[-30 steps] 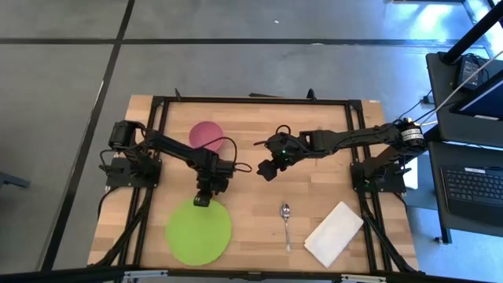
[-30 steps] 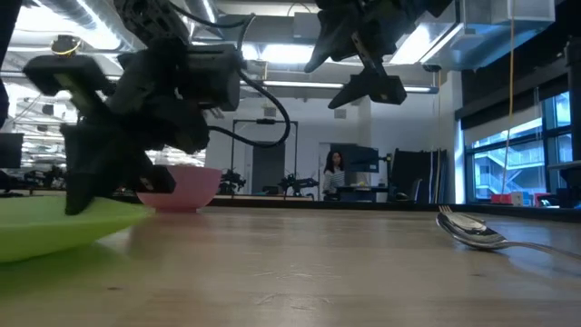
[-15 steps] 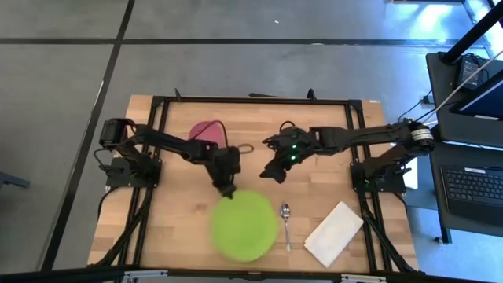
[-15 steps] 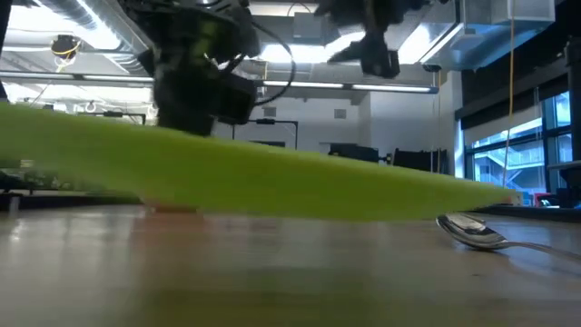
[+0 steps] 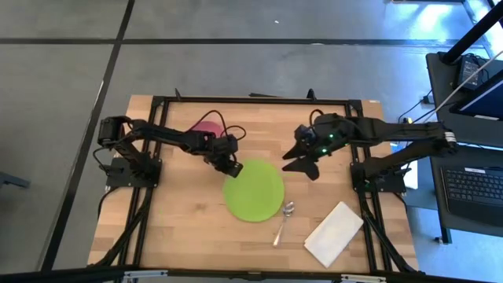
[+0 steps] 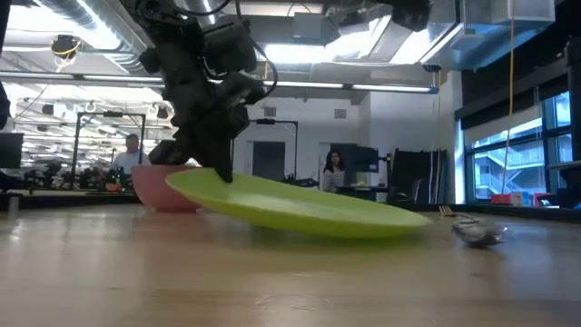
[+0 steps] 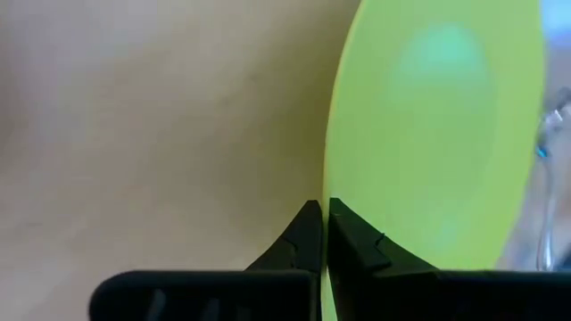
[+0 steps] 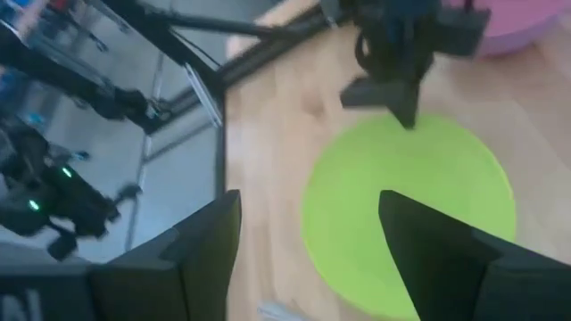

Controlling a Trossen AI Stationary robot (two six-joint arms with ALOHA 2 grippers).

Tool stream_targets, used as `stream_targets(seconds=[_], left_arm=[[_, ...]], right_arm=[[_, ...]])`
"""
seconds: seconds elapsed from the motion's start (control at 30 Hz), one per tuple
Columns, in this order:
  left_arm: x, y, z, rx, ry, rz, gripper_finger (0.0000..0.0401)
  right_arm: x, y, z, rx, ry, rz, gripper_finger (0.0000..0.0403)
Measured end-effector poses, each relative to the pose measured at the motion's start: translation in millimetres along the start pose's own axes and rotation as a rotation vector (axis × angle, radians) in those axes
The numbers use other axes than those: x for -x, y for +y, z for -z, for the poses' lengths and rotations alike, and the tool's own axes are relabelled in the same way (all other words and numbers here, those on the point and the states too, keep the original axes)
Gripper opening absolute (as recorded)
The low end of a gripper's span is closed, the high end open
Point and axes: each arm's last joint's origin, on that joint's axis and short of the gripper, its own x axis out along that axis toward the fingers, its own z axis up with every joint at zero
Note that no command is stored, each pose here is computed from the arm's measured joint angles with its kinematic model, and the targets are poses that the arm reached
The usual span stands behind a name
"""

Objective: Set table place
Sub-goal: Move the green plate to the center of the table, then put the pink bowl on top of the green plate

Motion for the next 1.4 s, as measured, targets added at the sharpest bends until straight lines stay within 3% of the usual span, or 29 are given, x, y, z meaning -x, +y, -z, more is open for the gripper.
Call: stream_targets(seconds=[0.33,0.6,0.8,1.03,1.27,1.4], left_arm=[[-1.3,10.4,-10.0,0.059,-0.090,-0.096,0.0011],[-20.3,16.4,-2.0,0.022,-0.021,-0.183,0.0061],[-22.1,12.9,-4.8,0.021,-0.019,-0.124,0.0107],[-15.4,7.2,-6.6,0.032,0.052,-0.062,0.0149],[6.1,-11.6,-17.5,-0.020,0.018,-0.130,0.0146],[26.4,-19.5,-20.4,-0.090,0.044,-0.267,0.0141]], right_arm=[[8.5,-4.6,9.6,0.033,0.067,0.080,0.0268],[8.7,-4.7,9.6,0.037,0.067,0.080,0.0268],[9.0,-6.0,8.6,0.030,0.060,0.087,0.0268],[9.9,-9.4,6.6,0.013,0.047,0.105,0.0268],[9.9,-9.2,6.2,-0.004,0.041,0.104,0.0268],[9.8,-9.3,6.1,-0.008,0.039,0.109,0.0268]])
